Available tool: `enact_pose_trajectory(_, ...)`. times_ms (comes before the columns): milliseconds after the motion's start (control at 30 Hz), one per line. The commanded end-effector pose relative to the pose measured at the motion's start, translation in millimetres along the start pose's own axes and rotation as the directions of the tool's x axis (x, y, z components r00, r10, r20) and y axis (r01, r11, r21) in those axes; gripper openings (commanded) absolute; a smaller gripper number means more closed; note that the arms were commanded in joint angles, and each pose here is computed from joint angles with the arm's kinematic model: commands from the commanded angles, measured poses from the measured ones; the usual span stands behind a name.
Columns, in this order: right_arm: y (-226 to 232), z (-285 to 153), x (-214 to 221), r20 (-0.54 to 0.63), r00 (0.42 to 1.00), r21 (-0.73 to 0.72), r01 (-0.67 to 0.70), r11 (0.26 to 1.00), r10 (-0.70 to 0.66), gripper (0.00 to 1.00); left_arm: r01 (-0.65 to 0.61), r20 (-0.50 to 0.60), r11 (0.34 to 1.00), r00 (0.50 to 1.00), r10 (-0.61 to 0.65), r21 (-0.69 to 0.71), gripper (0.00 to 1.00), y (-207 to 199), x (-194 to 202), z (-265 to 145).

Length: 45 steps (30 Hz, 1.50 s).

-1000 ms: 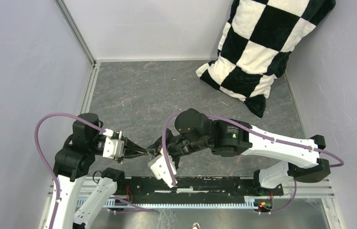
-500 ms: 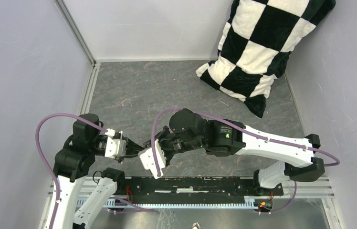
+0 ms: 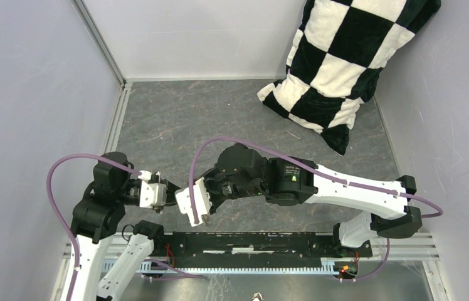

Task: Put the keys on the keyring
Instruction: Insert the key onto the keyring.

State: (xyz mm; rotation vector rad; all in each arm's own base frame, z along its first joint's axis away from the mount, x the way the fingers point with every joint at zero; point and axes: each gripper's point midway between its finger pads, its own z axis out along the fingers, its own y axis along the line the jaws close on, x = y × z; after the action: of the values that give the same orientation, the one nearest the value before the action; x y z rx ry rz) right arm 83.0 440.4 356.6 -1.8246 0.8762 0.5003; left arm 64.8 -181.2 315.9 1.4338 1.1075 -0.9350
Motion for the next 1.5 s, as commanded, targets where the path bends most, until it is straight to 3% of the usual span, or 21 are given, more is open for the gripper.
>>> enact_pose_trajectory(0,-21.0,-4.8,-16.0,0.055,0.998,0.102,-0.018,0.995,0.012,0.26,-0.026,0.055,1.000,0.998,0.026,0.001,0.02,0.0,-15.4,0.8)
enact_pose_trajectory(400,-16.8,-13.0,-15.9,0.041,0.999,0.067,-0.013,0.998,0.010,0.31,-0.061,0.082,0.998,0.995,0.062,-0.015,0.02,-2.9,-17.6,0.7)
enact_pose_trajectory(700,-71.8,-48.8,-26.4,0.078,0.996,0.305,-0.055,0.951,0.033,0.45,-0.046,0.084,0.999,0.995,0.046,-0.007,0.02,-4.9,-14.3,1.5)
enact_pose_trajectory(867,-83.9,-66.1,-29.7,0.114,0.990,0.358,-0.117,0.926,0.081,0.47,-0.032,0.080,0.999,0.996,0.032,-0.012,0.02,-4.1,-12.7,1.6)
enact_pose_trajectory(1067,-50.1,-85.6,-38.9,0.223,0.958,0.226,-0.228,0.947,0.178,0.46,0.083,0.092,0.992,0.993,-0.074,-0.097,0.02,14.3,-17.1,1.8)
enact_pose_trajectory(1233,-15.2,-82.4,-41.5,0.272,0.919,0.074,-0.317,0.946,0.286,0.45,0.083,0.133,0.988,0.989,-0.065,-0.131,0.02,20.8,-27.2,1.3)
enact_pose_trajectory(1467,-0.1,-64.4,-36.8,0.272,0.903,0.001,-0.347,0.938,0.333,0.44,0.060,0.140,0.992,0.989,-0.043,-0.115,0.02,15.9,-30.9,0.7)
